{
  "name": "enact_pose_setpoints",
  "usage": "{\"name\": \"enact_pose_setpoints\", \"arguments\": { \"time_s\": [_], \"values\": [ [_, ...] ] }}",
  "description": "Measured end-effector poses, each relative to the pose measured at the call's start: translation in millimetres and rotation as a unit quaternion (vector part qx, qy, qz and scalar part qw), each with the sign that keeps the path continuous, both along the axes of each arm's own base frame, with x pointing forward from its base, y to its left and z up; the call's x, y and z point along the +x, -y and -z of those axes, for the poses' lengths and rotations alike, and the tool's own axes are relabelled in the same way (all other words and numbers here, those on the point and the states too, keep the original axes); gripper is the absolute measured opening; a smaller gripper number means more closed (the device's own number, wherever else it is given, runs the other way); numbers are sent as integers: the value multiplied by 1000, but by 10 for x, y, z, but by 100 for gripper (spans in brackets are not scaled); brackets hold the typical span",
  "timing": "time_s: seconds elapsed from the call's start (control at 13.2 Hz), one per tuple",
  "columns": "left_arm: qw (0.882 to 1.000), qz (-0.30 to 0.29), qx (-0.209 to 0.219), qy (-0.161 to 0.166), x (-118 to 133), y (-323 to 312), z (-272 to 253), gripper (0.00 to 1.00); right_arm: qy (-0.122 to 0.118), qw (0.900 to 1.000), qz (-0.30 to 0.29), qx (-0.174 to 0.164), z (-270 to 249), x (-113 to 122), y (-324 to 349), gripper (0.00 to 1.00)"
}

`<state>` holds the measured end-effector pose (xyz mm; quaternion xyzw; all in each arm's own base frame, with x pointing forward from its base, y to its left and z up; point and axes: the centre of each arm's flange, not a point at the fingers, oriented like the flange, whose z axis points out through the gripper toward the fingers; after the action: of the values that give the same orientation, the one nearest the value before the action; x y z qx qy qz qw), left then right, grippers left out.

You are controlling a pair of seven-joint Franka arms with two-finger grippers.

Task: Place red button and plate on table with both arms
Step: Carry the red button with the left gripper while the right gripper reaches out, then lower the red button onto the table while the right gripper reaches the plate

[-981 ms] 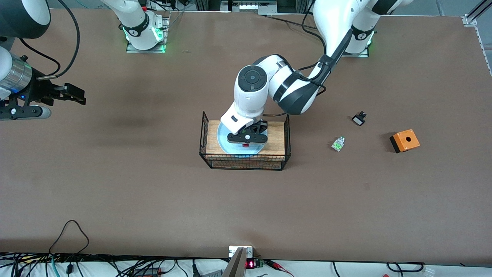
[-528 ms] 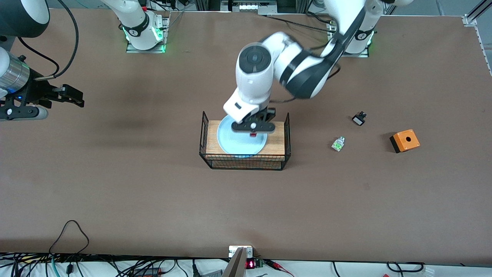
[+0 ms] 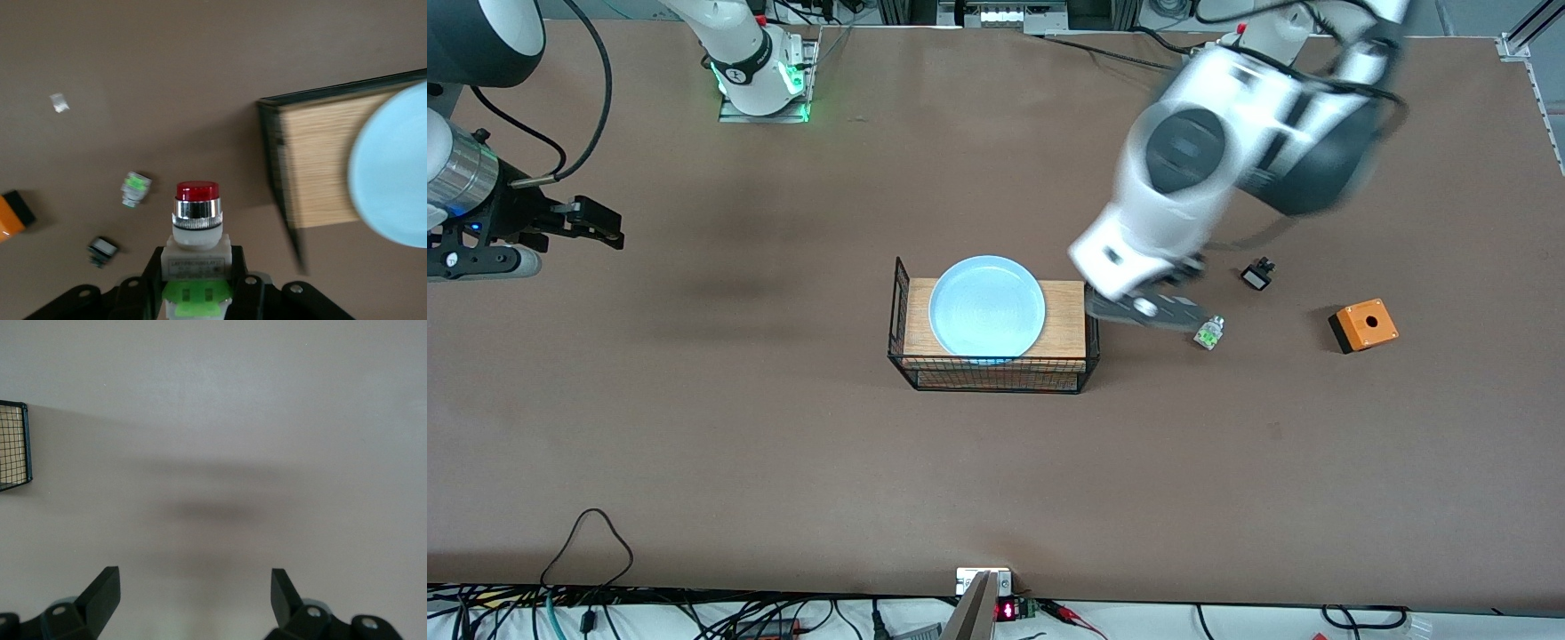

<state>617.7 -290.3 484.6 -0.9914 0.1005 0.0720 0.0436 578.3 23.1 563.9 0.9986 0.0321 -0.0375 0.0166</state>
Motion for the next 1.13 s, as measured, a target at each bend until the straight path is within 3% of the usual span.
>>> {"name": "enact_pose_setpoints", "arguments": {
  "time_s": [0.23,0.45,0.75,0.98,1.13],
  "values": [
    [998,50,-11,-33,318,-853,234,41,-2,1000,18,2,-87,-19,-48,100],
    [994,92,-29,-57,542,-1503,738,41,-8,993,112,45,-224,-74,-509,100],
    [989,129,-56,-37,655,-2316,1709,41,-17,981,189,42,-230,-288,-1562,100],
    [980,192,-51,-13,636,-2790,2329,41,-5,971,236,43,-75,-386,-2302,100],
    [973,221,-60,-7,605,-3097,2665,41,0,955,290,55,85,-388,-2682,100]
  ]
}}
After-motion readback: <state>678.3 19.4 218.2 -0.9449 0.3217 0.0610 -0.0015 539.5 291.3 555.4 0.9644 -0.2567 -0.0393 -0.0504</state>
